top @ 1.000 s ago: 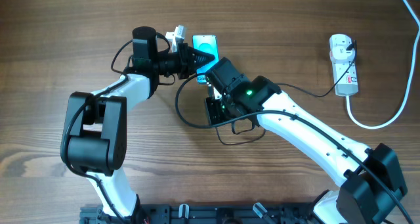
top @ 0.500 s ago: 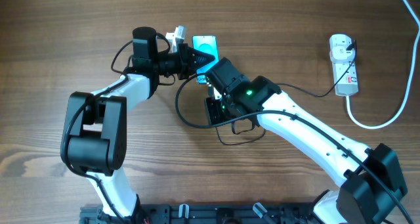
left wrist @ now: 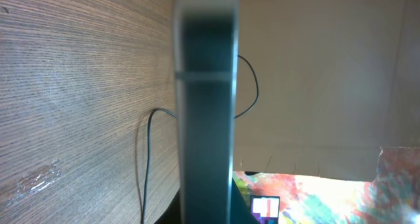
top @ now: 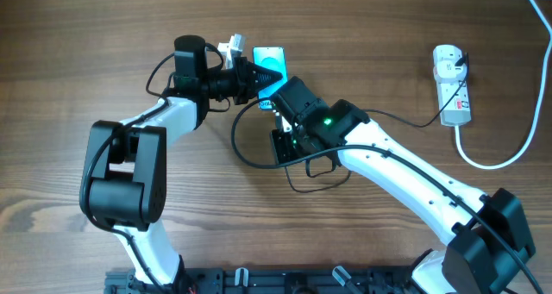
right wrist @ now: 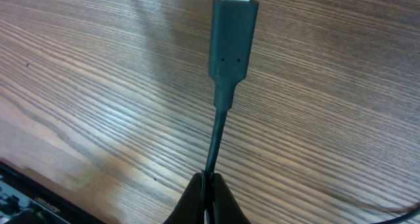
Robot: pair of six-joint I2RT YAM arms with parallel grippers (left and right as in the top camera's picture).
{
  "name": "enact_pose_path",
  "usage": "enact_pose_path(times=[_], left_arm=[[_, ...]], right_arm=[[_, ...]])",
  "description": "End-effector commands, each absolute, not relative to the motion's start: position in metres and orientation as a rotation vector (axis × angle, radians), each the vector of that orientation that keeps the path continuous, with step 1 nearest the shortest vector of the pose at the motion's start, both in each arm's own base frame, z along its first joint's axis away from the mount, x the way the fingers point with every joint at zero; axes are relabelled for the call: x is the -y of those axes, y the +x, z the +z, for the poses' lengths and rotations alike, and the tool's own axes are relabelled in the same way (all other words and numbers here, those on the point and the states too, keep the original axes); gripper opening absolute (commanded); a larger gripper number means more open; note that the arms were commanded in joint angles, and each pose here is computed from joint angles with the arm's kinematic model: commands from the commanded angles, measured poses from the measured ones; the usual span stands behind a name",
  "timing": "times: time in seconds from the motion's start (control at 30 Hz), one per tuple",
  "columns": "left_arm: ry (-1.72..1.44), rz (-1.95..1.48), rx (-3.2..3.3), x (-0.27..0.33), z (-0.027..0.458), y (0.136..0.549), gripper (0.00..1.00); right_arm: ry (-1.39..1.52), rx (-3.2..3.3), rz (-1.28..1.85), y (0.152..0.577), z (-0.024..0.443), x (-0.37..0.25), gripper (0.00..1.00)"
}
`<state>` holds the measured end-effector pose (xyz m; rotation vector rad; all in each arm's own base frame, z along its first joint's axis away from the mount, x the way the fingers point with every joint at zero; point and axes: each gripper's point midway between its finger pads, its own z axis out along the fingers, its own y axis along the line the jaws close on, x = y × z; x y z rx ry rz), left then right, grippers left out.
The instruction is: Plug charger to phone and switch on socket
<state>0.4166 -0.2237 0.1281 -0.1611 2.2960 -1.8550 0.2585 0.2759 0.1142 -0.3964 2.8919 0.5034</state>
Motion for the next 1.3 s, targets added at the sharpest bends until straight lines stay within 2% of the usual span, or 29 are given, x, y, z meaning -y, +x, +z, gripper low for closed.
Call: enact_pose_path(times=[0.0, 1.27], left_arm=[[-0.136, -1.862, -2.281, 0.2255, 0.1346, 0.4196, 0.04], [-0.131, -1.86, -2.28, 0.2254, 0.1345, 0.4197, 0.04]], right_arm=[[-0.392, -2.872, 0.499, 0.2633, 0.1202, -0.2778, 0.04], [-0.391, -2.86, 0.513, 0.2697, 0.1143, -0.2844, 0.05]])
